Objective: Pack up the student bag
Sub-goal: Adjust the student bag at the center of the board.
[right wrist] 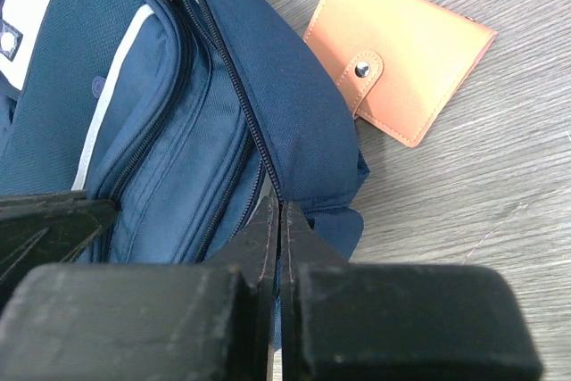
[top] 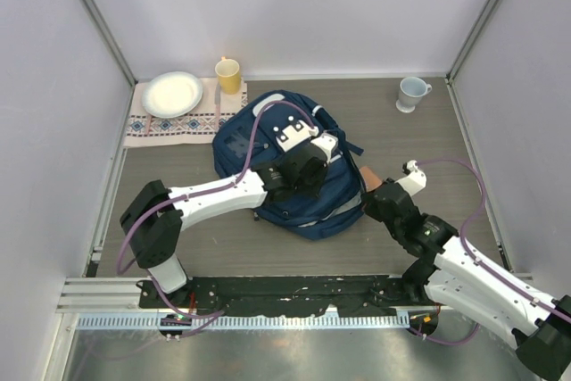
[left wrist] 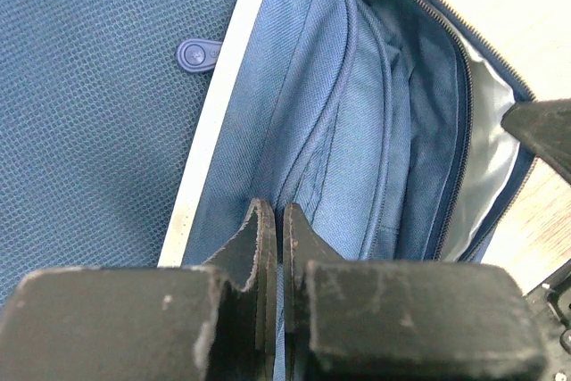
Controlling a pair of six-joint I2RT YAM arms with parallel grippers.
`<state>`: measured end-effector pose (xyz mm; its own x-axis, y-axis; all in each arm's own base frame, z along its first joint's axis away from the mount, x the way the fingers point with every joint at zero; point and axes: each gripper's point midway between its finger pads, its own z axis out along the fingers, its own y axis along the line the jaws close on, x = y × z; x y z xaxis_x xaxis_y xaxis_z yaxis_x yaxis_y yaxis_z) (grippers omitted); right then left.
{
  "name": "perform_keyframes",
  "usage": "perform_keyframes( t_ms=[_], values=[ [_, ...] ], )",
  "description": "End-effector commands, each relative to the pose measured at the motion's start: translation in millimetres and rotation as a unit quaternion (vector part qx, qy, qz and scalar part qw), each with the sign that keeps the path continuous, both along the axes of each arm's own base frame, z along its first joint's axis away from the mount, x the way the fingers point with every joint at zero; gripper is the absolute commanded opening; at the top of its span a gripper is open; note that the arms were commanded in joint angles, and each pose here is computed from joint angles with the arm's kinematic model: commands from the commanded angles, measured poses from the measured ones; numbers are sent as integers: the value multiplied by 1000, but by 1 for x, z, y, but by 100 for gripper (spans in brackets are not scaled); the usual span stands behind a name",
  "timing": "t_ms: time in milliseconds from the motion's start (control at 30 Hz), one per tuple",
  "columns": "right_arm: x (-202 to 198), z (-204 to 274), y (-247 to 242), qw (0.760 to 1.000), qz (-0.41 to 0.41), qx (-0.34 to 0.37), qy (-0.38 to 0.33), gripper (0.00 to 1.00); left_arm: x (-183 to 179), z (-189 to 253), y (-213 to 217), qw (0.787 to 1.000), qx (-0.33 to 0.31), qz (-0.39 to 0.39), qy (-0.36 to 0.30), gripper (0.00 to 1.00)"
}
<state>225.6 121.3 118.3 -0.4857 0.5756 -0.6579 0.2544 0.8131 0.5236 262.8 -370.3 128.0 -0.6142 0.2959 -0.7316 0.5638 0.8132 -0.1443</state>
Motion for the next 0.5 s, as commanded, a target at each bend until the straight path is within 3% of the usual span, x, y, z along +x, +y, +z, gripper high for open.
perform_keyframes(
  t_ms=[0, 367, 400, 433, 467],
  values=[
    [-1, 4, -5, 1000, -9, 8, -12, 1, 43, 66, -13, 988, -101, 57, -101, 0],
    [-3, 6, -2, 999, -5, 26, -19, 2, 38, 25, -13, 985, -119, 50, -114, 0],
    [-2, 8, -3, 999, -6, 26, -25, 7, 35, 20, -14, 987, -113, 44, -106, 0],
    [-2, 14, -4, 999, -9, 27, -30, 23, 33, 10, -17, 990, -102, 34, -93, 0],
    [-1, 19, -7, 999, -15, 28, -38, 31, 26, 5, -20, 992, -96, 18, -73, 5]
  ],
)
